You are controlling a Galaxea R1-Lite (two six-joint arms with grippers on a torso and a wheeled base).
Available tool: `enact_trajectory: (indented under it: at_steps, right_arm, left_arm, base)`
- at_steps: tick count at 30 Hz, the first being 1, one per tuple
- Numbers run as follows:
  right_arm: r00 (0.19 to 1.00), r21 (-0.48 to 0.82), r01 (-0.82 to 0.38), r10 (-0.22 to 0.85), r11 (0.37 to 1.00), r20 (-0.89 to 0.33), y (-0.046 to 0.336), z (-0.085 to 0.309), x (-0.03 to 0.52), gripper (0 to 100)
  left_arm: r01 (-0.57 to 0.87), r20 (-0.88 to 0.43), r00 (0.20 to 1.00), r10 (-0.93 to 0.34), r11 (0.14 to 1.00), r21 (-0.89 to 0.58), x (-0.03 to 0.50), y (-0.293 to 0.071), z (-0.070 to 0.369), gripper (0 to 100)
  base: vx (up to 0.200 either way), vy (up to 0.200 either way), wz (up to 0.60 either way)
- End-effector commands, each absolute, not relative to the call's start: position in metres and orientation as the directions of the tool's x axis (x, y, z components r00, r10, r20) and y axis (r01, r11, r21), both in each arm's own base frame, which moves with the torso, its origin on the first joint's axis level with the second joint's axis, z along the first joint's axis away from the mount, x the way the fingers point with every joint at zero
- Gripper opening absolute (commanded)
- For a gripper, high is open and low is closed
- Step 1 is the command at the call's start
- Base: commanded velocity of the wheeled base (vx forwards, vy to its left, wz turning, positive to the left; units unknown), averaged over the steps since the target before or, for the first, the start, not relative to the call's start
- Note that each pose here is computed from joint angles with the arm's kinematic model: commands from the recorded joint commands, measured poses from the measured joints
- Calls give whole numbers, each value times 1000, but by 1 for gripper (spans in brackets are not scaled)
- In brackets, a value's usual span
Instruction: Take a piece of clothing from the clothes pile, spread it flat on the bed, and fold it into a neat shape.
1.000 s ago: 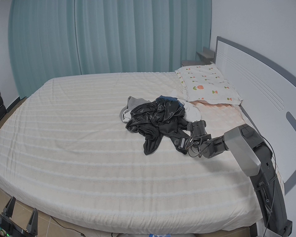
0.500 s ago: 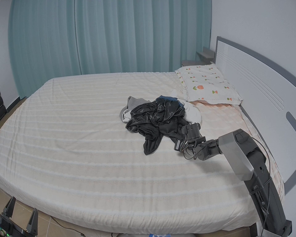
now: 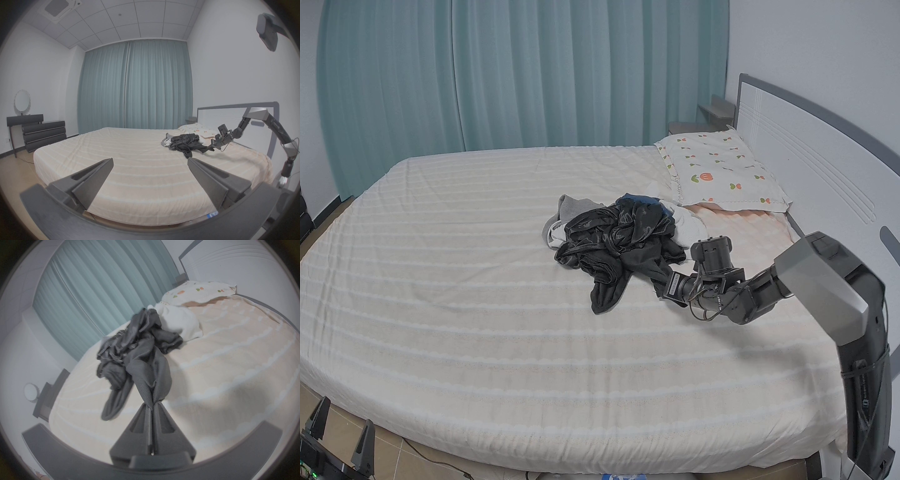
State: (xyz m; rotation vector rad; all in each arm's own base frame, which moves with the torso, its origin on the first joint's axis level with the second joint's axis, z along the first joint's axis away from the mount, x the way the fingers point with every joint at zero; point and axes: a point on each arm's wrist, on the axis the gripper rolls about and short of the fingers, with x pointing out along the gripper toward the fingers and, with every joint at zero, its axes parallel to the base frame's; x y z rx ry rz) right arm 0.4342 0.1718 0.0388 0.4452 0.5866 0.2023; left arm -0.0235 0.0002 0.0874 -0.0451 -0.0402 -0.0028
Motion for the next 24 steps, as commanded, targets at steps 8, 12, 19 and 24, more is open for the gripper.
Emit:
enact_trajectory:
  at_steps: [8,12,19,24]
  right_arm:
    - [812,557,-423,572,715,-117,132,181,284,0]
    - [801,551,-471,596,689,-61,123,201,257,0]
    - [734,553,-539,676,635,-61,117,201,212,0]
    - [719,549,-556,692,625,-59,115,199,198,0]
  left_arm:
    - [275,-140,954,-266,960,48,33,-6,168,100]
    - [371,-239,905,-353,928,34,73,-13,171,100]
    - [493,-343,806,-483,868,-65,140,-64,155,100]
    - [463,-362,796,-485,873,-153,170,-113,144,100]
  base:
    - [0,0,0]
    - [0,0,0]
    - [0,0,0]
    - [0,0,0]
